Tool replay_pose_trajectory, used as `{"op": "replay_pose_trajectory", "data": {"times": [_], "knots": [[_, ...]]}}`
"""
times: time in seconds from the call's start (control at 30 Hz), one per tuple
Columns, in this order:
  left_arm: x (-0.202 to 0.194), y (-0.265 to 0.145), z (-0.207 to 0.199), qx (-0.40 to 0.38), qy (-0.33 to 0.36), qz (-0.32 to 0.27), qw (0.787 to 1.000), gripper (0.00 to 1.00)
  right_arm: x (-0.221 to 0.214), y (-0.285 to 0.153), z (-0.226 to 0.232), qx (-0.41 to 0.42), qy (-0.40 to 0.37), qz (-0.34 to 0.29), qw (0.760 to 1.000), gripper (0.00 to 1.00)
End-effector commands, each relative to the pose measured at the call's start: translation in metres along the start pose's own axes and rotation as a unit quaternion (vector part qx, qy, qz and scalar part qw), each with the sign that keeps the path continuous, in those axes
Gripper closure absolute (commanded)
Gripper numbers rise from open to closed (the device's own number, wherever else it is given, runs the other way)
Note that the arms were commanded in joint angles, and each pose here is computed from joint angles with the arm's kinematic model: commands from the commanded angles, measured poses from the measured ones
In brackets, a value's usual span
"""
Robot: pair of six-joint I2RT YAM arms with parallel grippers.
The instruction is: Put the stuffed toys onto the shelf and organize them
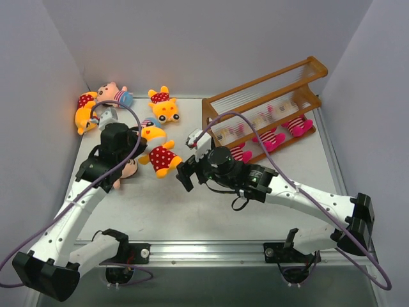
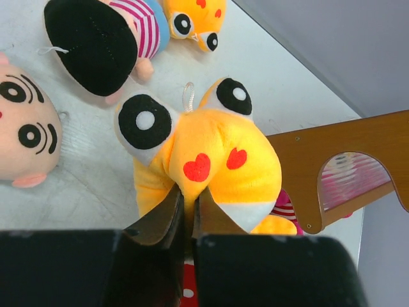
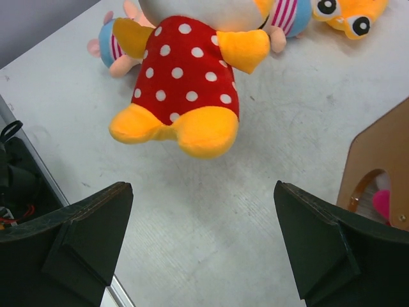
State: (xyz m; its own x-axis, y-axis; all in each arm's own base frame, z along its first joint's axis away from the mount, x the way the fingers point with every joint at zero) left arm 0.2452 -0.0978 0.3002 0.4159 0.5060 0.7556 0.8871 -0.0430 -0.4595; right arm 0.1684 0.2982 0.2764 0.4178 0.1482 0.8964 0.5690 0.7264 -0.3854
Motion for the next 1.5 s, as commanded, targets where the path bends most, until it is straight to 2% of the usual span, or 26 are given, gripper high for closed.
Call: {"op": "replay_pose_trajectory", "data": {"times": [0.0,0.23,0.63,0.87,1.23,1.3,1.47], "knots": [[0.001,-0.01,0.004,0.01,-0.011,-0.011,1.0,0.97,0.035,0.009,0.026,0.006,0.014,-0.065,0.998,0.02],[0.003,-0.021,0.008,0.012,-0.016,-0.022,1.0,0.97,0.037,0.029,0.041,-0.038,0.019,-0.056,0.998,0.05],[0.009,-0.029,0.011,0.025,-0.015,-0.034,0.999,0.91,0.024,0.054,0.077,-0.007,-0.003,-0.02,1.0,0.14],[0.013,-0.035,0.01,0.021,-0.015,-0.038,0.999,0.91,0.005,0.076,0.076,-0.02,-0.027,0.007,0.999,0.2],[0.014,-0.047,0.002,-0.016,-0.031,-0.032,0.999,0.92,-0.022,0.104,0.061,-0.081,-0.054,0.02,0.995,0.23],[0.014,-0.049,0.001,-0.023,-0.034,-0.03,0.999,0.92,-0.026,0.107,0.059,-0.088,-0.055,0.022,0.994,0.25],[0.011,-0.049,-0.002,-0.035,-0.044,-0.024,0.998,0.92,-0.027,0.111,0.056,-0.105,-0.048,0.012,0.993,0.46]]}}
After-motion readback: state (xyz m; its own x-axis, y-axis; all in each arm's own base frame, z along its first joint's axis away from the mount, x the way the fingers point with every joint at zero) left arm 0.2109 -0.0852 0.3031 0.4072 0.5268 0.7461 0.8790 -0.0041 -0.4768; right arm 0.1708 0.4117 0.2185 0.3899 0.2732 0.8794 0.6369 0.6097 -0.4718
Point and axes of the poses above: each gripper's point midway between its finger pads, its own y axis out along the fingers, its own z axis along the line the jaws close on, x = y × z, the point moved 8 cm from there along -y, back along the fingers, and after that the axes turned 8 degrees about y, right-handed, at the moved point
